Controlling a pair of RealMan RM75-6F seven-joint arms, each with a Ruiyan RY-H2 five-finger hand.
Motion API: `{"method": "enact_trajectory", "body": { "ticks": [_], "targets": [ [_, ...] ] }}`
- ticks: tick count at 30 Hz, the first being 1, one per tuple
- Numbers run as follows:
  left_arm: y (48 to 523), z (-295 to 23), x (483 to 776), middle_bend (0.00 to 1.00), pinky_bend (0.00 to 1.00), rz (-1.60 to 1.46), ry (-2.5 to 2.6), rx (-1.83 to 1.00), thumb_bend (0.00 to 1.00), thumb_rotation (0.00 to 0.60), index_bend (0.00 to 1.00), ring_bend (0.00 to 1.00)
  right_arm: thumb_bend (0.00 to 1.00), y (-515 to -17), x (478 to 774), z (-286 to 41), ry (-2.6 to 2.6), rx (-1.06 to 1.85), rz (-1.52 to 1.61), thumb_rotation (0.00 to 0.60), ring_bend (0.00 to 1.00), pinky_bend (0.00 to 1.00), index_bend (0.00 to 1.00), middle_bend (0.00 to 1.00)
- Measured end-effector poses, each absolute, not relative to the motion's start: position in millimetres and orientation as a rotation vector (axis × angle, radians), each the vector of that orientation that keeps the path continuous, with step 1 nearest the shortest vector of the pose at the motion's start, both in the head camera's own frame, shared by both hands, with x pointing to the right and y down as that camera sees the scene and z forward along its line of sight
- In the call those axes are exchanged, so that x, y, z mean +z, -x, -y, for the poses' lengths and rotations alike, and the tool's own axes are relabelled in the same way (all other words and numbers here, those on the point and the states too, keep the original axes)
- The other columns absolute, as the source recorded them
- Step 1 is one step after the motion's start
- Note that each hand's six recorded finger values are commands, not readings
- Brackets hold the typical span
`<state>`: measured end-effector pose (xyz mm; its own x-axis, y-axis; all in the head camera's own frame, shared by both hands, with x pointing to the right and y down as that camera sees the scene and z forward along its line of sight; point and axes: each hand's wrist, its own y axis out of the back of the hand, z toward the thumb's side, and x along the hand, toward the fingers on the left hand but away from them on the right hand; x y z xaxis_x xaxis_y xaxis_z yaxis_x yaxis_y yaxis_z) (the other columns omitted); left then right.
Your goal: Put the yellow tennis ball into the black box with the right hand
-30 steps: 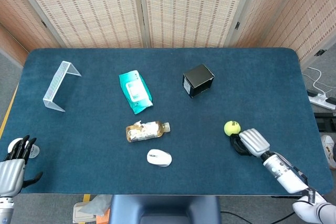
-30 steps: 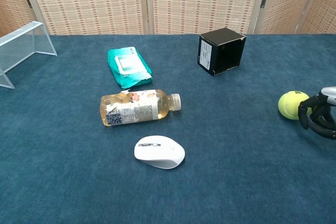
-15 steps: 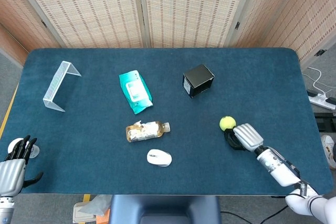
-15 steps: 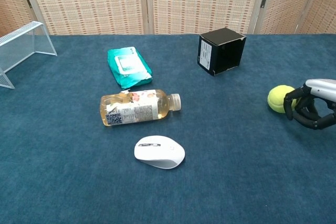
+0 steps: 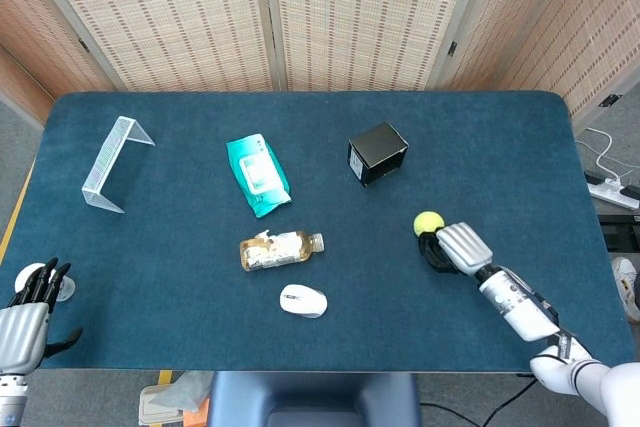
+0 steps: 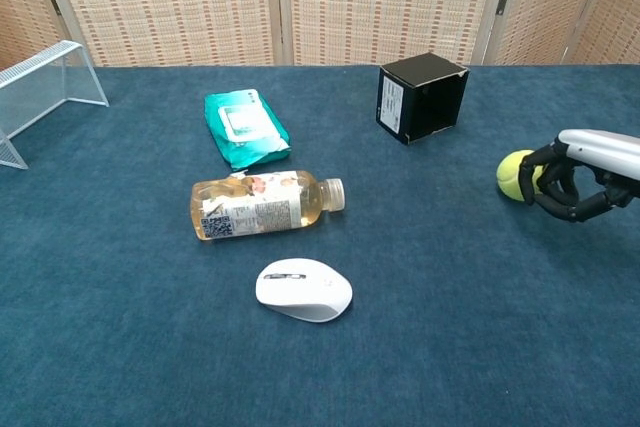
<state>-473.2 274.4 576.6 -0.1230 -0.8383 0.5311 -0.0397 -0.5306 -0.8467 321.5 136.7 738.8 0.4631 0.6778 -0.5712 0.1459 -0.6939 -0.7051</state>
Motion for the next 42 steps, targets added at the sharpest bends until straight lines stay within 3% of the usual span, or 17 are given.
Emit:
{"method": "enact_trajectory", "body": {
  "ticks": [42],
  "targets": [
    [479,-273,589,0.0,0.27,-0.965,1.547,-1.786,0.24,0.6,0.0,0.0,0.63,-293,773,-99,2.126,1.249,0.679,0.6,0.51,0.56,0.82,0.77]
  ]
}}
